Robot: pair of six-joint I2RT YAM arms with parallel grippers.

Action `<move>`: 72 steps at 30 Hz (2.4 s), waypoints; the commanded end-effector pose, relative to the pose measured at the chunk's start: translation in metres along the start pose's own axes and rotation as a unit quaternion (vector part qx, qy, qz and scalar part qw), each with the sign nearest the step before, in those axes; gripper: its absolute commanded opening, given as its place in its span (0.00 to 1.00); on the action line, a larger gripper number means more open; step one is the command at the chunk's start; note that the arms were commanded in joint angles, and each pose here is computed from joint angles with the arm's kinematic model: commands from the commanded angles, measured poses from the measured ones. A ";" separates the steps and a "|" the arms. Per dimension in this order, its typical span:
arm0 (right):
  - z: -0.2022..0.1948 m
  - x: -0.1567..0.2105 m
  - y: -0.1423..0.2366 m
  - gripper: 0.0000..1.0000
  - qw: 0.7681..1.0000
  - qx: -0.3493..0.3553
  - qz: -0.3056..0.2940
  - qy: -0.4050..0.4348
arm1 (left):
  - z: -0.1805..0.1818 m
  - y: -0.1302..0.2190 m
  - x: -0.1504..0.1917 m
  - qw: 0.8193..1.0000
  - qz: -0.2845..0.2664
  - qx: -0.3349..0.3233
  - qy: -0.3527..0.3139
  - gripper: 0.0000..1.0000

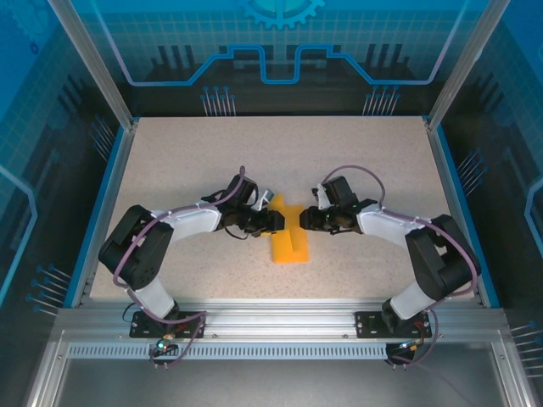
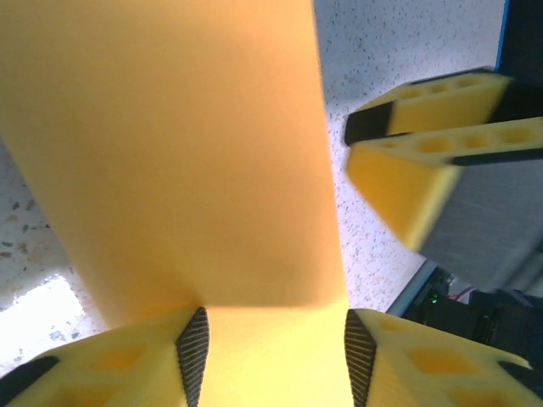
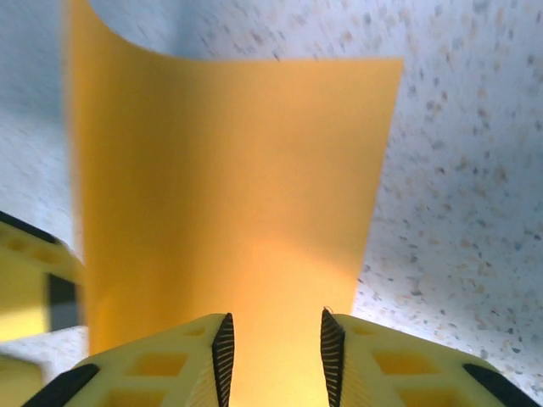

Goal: Fold a paper plane with a square sheet of paper (fold left side to right side)
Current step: First fold in half a square sheet of paper at the center of the table.

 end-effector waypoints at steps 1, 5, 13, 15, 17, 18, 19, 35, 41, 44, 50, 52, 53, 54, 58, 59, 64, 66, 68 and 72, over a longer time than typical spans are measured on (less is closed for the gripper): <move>0.013 -0.005 0.012 0.42 0.999 -0.049 -0.024 0.000 | -0.004 -0.005 -0.003 1.000 0.001 -0.011 -0.001 0.38; 0.025 -0.009 0.016 0.55 0.994 -0.099 -0.038 -0.009 | -0.004 -0.006 -0.002 1.000 0.002 -0.017 -0.003 0.23; 0.040 -0.009 0.002 0.61 0.990 -0.141 -0.006 -0.015 | -0.002 -0.006 -0.001 1.000 0.000 -0.026 -0.002 0.18; 0.040 -0.008 -0.003 0.59 0.990 -0.137 0.003 -0.017 | -0.003 -0.006 -0.001 1.000 0.000 -0.026 -0.002 0.18; 0.040 -0.006 -0.006 0.54 0.991 -0.135 0.010 -0.019 | -0.003 -0.005 -0.001 1.000 -0.001 -0.026 -0.002 0.18; 0.040 -0.006 -0.007 0.52 0.991 -0.135 0.012 -0.020 | -0.002 -0.005 -0.001 1.000 0.000 -0.026 -0.002 0.18; 0.040 -0.007 -0.008 0.48 0.990 -0.138 0.012 -0.019 | -0.002 -0.005 0.000 1.000 0.000 -0.027 -0.002 0.17; 0.014 0.004 -0.025 0.05 0.998 -0.039 0.057 -0.004 | -0.006 0.018 0.004 0.997 -0.034 -0.062 -0.018 0.36; 0.006 0.000 -0.027 0.03 0.998 0.005 0.059 0.000 | 0.004 0.014 0.001 0.995 -0.031 -0.092 -0.001 0.45; 0.001 0.002 -0.028 0.02 0.998 0.023 0.063 0.000 | 0.006 0.008 -0.002 0.995 -0.028 -0.096 0.008 0.50; -0.005 0.006 -0.027 0.02 0.996 0.052 0.075 0.002 | 0.008 -0.003 -0.008 0.995 -0.022 -0.099 0.023 0.56; -0.005 0.007 -0.028 0.02 0.995 0.055 0.079 0.003 | 0.008 -0.008 -0.010 0.994 -0.019 -0.100 0.026 0.56; -0.005 0.008 -0.028 0.02 0.995 0.057 0.080 0.003 | 0.009 -0.011 -0.010 0.994 -0.016 -0.102 0.028 0.57; -0.004 0.009 -0.029 0.02 0.995 0.058 0.082 0.004 | 0.008 -0.013 -0.010 0.994 -0.015 -0.103 0.027 0.57; -0.003 0.010 -0.031 0.02 0.995 0.056 0.085 0.005 | 0.008 -0.022 -0.012 0.994 -0.007 -0.110 0.028 0.57; -0.004 0.010 -0.032 0.02 0.995 0.058 0.087 0.005 | 0.008 -0.024 -0.013 0.993 -0.006 -0.113 0.029 0.57; -0.004 0.012 -0.032 0.03 0.994 0.062 0.090 0.007 | 0.012 -0.031 -0.014 0.991 -0.002 -0.128 0.032 0.55; -0.005 0.013 -0.032 0.03 0.994 0.064 0.092 0.006 | 0.013 -0.034 -0.013 0.990 0.000 -0.139 0.033 0.53; -0.005 0.015 -0.033 0.03 0.993 0.065 0.095 0.006 | 0.017 -0.036 -0.013 0.988 0.003 -0.151 0.032 0.52; -0.007 0.016 -0.034 0.04 0.993 0.068 0.096 0.005 | 0.021 -0.041 -0.012 0.986 0.007 -0.161 0.035 0.51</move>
Point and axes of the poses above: each hand's point on the last joint's axis, 136 mm out from that joint toward the fingers, its own y axis back along the fingers, its own z axis along the line the jaws close on, x = y × z, the point moved 6 cm from there along y, back along the fingers, and after that the axes turned 5 degrees about y, right-handed, at the moved point
